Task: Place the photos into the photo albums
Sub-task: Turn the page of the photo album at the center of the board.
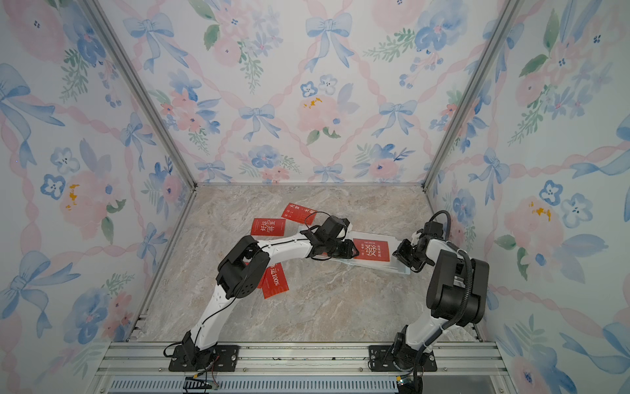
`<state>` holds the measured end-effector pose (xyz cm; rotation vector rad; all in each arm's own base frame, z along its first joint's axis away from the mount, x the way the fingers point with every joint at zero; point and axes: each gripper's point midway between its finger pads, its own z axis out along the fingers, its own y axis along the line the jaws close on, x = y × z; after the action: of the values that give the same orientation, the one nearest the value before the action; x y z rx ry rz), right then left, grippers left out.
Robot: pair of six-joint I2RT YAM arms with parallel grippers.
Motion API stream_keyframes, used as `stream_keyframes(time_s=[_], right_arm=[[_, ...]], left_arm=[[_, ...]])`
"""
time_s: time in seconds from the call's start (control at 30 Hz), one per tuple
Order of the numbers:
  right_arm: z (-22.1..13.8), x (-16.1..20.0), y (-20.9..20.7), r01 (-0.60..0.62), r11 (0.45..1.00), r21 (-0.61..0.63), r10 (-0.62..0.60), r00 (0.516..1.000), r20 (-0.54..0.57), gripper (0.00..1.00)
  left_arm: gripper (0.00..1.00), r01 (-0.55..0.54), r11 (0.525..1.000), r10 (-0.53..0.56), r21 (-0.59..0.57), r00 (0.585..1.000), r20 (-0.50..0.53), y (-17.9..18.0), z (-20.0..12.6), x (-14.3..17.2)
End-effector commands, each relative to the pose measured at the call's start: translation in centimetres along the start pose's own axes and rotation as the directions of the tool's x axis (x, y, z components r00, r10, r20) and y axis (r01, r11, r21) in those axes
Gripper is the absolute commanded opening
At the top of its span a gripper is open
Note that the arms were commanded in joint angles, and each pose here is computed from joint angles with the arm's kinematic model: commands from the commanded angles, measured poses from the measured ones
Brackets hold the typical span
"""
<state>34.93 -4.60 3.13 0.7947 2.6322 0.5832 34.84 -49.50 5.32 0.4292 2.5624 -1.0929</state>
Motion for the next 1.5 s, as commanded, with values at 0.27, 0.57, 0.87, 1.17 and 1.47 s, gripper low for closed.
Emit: stream_keyframes(time_s=[0.27,0.57,0.87,1.17,1.47], right_arm=[[2.3,1.9,2.6,0.057,0.996,-0.072,-0.063,0.994,-0.085,0.27],[0.5,1.8,6.1,0.114,0.98,-0.164,-0.123,0.991,-0.046,0.27],[-3.2,0.9,7.4,0.188,0.976,-0.108,-0.187,0.982,0.012,0.28],[-3.9,1.1,7.5,0.208,0.975,-0.08,-0.207,0.978,0.016,0.28],[-5.0,1.2,9.5,0.236,0.964,-0.123,-0.233,0.972,0.034,0.28]], left_arm=[[0.33,0.019,1.0,-0.02,-0.022,0.998,-0.053,1.7,2.2,2.0],[0.32,0.019,1.0,-0.019,-0.018,0.998,-0.054,1.6,2.2,1.9],[0.32,0.013,1.0,-0.013,0.0,0.999,-0.042,0.7,1.8,1.3],[0.32,0.009,1.0,-0.009,0.008,0.999,-0.037,0.2,1.4,1.1],[0.32,0.008,1.0,-0.007,0.013,0.999,-0.036,-0.1,1.2,1.1]])
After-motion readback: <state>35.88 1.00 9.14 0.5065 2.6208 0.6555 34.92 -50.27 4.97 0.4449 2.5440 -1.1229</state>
